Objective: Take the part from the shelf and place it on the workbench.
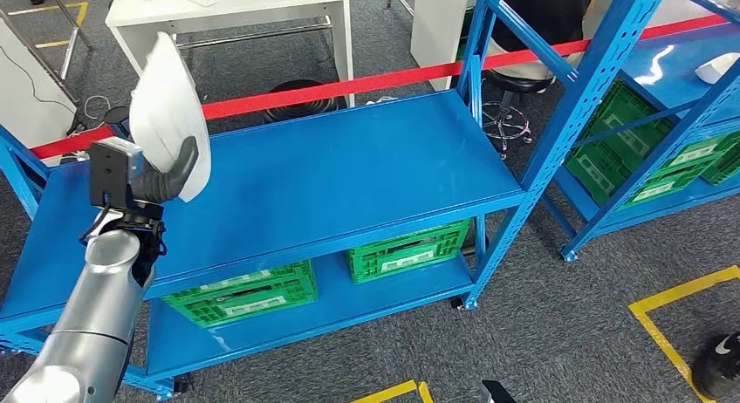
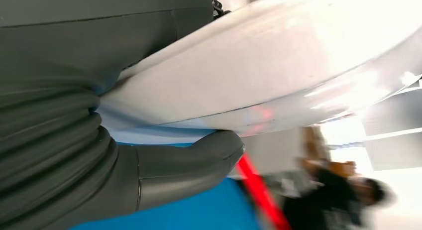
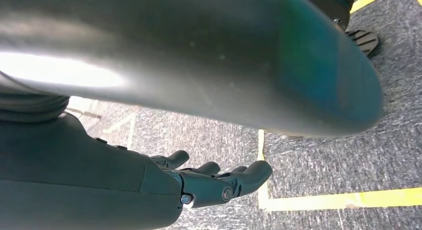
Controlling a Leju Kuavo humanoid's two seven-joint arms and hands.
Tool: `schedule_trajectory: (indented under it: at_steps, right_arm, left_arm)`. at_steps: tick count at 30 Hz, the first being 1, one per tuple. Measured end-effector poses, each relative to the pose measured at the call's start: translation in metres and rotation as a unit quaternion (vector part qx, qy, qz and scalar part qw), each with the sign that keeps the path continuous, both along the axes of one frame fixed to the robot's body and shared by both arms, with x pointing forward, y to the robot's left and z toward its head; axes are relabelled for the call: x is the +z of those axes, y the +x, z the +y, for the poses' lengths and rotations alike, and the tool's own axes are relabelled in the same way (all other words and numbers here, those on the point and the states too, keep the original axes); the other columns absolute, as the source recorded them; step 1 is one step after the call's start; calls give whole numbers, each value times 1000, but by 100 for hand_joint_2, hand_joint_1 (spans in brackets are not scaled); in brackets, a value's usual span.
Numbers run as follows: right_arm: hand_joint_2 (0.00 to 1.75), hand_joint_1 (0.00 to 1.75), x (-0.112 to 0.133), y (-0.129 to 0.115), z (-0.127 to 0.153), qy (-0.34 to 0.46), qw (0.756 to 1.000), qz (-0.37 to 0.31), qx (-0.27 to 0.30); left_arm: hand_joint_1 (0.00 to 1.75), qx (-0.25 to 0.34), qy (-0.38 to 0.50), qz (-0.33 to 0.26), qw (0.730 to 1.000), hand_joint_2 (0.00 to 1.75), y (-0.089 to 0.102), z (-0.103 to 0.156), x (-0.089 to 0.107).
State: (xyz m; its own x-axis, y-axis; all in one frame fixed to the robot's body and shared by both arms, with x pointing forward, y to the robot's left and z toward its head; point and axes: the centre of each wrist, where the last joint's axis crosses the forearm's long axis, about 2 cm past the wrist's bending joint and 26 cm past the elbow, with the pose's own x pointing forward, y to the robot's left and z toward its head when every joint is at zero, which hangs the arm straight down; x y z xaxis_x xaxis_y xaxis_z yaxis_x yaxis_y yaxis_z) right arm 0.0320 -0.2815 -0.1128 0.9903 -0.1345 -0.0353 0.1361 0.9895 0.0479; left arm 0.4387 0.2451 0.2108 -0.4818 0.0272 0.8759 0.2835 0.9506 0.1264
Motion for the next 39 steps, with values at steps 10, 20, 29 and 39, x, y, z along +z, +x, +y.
schedule_trajectory:
  at_steps: [10,20,29,39]
  right_arm:
    - [0,0,0,-1,0,-4,1000,5,-4]
    - [0,0,0,-1,0,0,1000,-1,4]
    - [0,0,0,1,0,0,1000,-4,8]
    - [0,0,0,2,0,-2,1000,5,5]
  left_arm:
    - [175,-78,-150,-78,983,175,-52,2,33]
    - [175,-88,-148,-101,980,175,-74,16,35]
    - [175,-91,-136,-112,980,175,-84,21,38]
    - [175,-110,-138,-115,978,175,-94,19,35]
